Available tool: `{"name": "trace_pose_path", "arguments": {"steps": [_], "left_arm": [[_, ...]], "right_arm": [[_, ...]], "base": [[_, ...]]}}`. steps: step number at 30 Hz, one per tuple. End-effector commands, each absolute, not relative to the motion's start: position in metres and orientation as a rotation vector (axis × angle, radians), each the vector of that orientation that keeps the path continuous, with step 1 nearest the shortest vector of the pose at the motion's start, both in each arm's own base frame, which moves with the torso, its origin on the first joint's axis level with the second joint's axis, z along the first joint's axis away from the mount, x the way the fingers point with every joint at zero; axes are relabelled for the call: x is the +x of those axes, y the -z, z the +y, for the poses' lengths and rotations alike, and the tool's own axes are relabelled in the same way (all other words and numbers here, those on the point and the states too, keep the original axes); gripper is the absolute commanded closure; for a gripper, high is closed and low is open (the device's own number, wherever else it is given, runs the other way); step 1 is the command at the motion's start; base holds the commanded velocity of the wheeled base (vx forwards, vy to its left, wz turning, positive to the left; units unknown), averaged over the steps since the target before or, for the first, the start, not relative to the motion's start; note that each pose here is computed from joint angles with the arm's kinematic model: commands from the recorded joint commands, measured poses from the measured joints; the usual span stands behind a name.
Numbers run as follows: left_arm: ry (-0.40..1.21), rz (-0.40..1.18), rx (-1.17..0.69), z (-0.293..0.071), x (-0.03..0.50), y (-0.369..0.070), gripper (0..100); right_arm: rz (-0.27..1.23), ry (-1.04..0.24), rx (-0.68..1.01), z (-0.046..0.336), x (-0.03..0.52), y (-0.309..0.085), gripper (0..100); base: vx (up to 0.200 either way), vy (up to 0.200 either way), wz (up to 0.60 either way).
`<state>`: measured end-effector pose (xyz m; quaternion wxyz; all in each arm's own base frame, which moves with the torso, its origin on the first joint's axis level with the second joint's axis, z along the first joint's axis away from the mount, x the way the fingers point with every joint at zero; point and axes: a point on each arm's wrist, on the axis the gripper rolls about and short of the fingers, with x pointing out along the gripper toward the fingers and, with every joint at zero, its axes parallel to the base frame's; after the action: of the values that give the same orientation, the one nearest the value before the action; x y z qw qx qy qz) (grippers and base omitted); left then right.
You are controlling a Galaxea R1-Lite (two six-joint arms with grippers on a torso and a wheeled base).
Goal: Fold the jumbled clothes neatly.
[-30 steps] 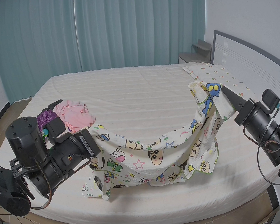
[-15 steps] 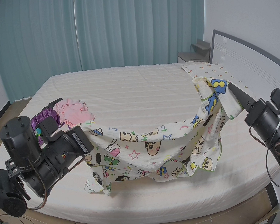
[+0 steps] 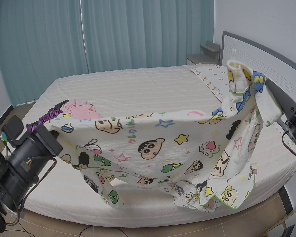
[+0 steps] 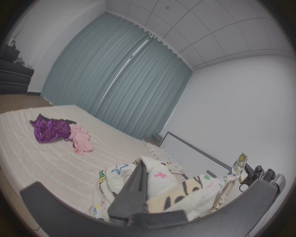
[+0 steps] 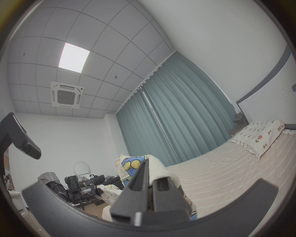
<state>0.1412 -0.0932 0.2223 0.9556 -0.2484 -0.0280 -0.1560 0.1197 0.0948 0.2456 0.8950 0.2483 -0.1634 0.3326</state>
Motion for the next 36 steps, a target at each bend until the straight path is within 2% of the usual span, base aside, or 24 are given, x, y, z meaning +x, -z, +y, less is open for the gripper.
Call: {"name": "trace_pose_path", "arguments": {"steps": [1,14,18,22,36], "left_arm": [[0.325,-0.161,-0.484,-0.070,0.109,-0.230,100],[0.344,-0.135,-0.459,-0.047,0.075,-0.228,100],[0.339,-0.098,-0.437,-0.045,0.072,-0.222,100],[0.327,-0.020,-0.400,-0.046,0.073,-0.213,100],[0.300,0.105,-0.343,-0.058,0.090,-0.202,100]], "right_arm": [[-0.408,-0.750,0.531,0.084,0.102,-0.256,100],[-0.405,-0.789,0.523,0.072,0.085,-0.259,100],[-0.350,-0.794,0.503,0.071,0.083,-0.255,100],[-0.285,-0.776,0.481,0.073,0.088,-0.247,100],[-0.159,-0.642,0.413,0.077,0.124,-0.237,100]], "base": [[0.000,0.000,0.00],[0.000,0.000,0.00],[0.000,0.000,0.00],[0.000,0.000,0.00],[0.000,0.000,0.00]]}}
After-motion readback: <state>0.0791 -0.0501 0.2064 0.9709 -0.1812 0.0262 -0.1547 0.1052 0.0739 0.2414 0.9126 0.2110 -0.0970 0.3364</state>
